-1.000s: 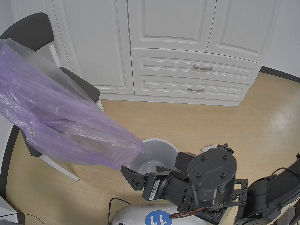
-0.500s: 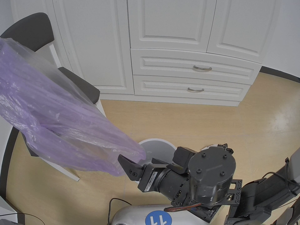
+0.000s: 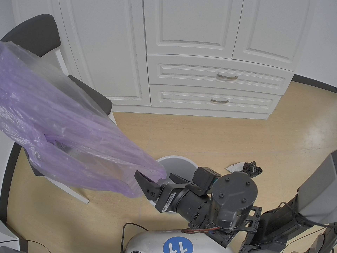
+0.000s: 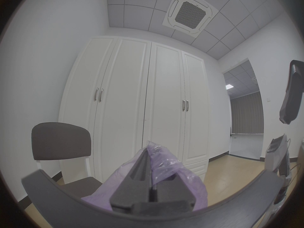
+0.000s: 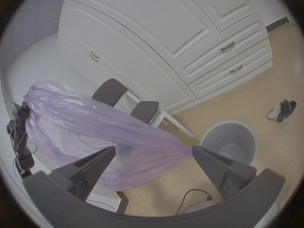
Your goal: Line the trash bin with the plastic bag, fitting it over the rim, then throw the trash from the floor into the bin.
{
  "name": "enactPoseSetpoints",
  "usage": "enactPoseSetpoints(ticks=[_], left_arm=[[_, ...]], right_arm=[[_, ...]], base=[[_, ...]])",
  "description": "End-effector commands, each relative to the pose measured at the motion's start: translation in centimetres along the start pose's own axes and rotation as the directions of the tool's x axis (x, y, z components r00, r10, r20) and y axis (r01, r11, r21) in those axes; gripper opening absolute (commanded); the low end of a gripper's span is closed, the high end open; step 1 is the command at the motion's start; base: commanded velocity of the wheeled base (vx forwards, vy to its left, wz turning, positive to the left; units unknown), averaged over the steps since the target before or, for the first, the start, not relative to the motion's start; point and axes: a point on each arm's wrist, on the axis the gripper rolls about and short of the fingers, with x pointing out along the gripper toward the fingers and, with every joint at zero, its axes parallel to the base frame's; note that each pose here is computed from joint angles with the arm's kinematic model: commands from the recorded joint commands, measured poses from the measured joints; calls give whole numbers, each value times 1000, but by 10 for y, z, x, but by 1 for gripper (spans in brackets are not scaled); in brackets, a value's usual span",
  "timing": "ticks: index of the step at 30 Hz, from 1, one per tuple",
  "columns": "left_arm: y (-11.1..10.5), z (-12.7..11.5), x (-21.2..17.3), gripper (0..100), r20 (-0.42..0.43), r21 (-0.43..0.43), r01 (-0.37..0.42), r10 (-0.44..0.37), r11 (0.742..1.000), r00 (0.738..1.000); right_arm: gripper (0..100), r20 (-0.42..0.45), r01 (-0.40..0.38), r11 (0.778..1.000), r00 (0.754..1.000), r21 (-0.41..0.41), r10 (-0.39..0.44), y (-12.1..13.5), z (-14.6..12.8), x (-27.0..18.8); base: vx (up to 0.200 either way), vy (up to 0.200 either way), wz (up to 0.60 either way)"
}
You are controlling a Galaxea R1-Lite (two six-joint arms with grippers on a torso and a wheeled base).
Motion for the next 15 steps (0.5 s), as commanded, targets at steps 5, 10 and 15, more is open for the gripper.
enactPoseSetpoints(ticks=[5, 10, 15], left_arm=[[1, 2, 0, 0, 9, -5, -1, 1, 1000, 1000], [1, 2, 0, 0, 9, -5, -3, 3, 1000, 1000], [1, 3, 0, 0, 11, -6, -2, 2, 1000, 1000]], right_arm=[[100, -20, 39, 999, 999, -20, -39, -20, -22, 13], [100, 4, 19, 1000, 1000, -9, -19, -22, -27, 16], [100, 43, -25, 1000, 999, 12, 24, -24, -30, 17]], base=[[0, 0, 0], [0, 0, 0], [0, 0, 0]])
